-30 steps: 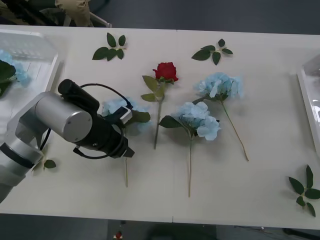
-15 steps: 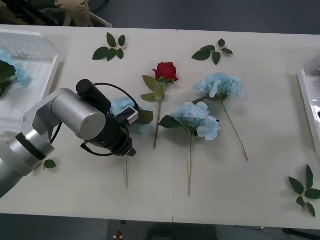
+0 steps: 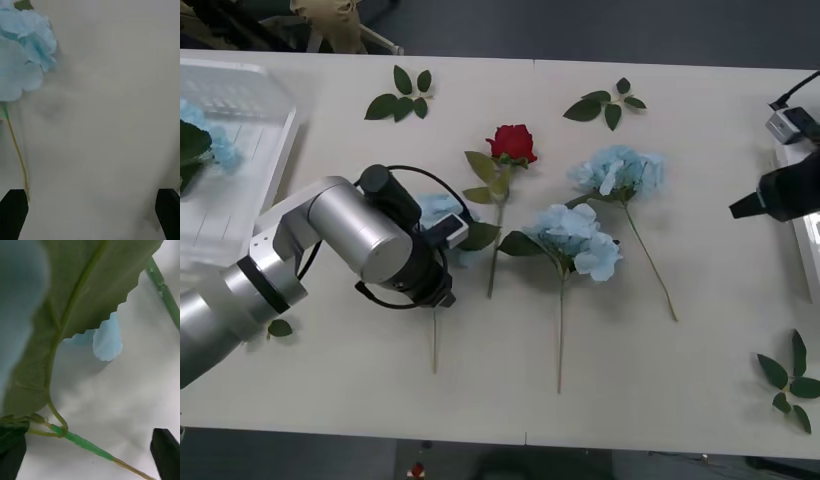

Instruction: Put the red flowers into the right box and the blue flowers into the left box

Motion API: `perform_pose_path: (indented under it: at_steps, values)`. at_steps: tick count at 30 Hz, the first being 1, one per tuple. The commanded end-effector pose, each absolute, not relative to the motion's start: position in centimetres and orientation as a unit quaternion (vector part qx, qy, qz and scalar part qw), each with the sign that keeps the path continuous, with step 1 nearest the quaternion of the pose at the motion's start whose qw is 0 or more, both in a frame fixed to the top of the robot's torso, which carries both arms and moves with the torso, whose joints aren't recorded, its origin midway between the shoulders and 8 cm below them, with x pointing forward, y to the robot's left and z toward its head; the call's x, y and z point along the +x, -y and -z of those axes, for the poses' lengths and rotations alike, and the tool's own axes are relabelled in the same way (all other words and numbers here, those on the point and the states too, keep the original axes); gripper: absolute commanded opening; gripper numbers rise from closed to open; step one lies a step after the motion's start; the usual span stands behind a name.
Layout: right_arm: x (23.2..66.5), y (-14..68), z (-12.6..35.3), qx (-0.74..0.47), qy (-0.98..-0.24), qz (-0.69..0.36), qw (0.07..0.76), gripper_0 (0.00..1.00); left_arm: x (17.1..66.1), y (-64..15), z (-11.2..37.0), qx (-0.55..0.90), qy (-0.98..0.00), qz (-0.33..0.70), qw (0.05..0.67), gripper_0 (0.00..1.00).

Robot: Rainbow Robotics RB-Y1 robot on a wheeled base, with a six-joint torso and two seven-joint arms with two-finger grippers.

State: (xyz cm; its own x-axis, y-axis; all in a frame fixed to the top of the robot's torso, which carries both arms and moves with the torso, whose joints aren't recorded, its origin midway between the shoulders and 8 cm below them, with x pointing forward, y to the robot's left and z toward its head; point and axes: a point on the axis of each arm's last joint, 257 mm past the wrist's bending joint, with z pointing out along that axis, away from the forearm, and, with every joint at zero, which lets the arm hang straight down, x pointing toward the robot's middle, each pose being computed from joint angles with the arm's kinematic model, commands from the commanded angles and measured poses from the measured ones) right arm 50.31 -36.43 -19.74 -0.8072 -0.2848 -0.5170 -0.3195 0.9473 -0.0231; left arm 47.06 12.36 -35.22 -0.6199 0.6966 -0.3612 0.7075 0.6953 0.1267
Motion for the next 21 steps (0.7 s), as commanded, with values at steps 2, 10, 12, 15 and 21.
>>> perform_pose_path:
  at_steps: [2, 10, 12, 15, 21]
  values:
    - [51.7, 31.0, 18.9, -0.164, -0.939, -0.046, 0.298, 1.0, 48.0, -11.3, 34.4, 0.368, -0.906, 0.018, 0.21, 0.15]
    - [52.7, 25.5, 21.6, -0.197, -0.927, -0.049, 0.315, 1.0, 48.3, -11.7, 34.7, 0.364, -0.908, 0.01, 0.209, 0.0]
    - [52.8, 24.4, 22.1, -0.202, -0.924, -0.054, 0.319, 1.0, 48.4, -11.8, 34.7, 0.363, -0.908, 0.008, 0.21, 0.0]
    - [53.0, 22.7, 22.9, -0.21, -0.92, -0.059, 0.325, 1.0, 48.5, -12.0, 34.7, 0.359, -0.909, 0.003, 0.211, 0.0]
    - [53.3, 20.0, 24.3, -0.215, -0.915, -0.073, 0.333, 1.0, 49.8, -13.8, 33.8, 0.345, -0.912, -0.016, 0.223, 0.0]
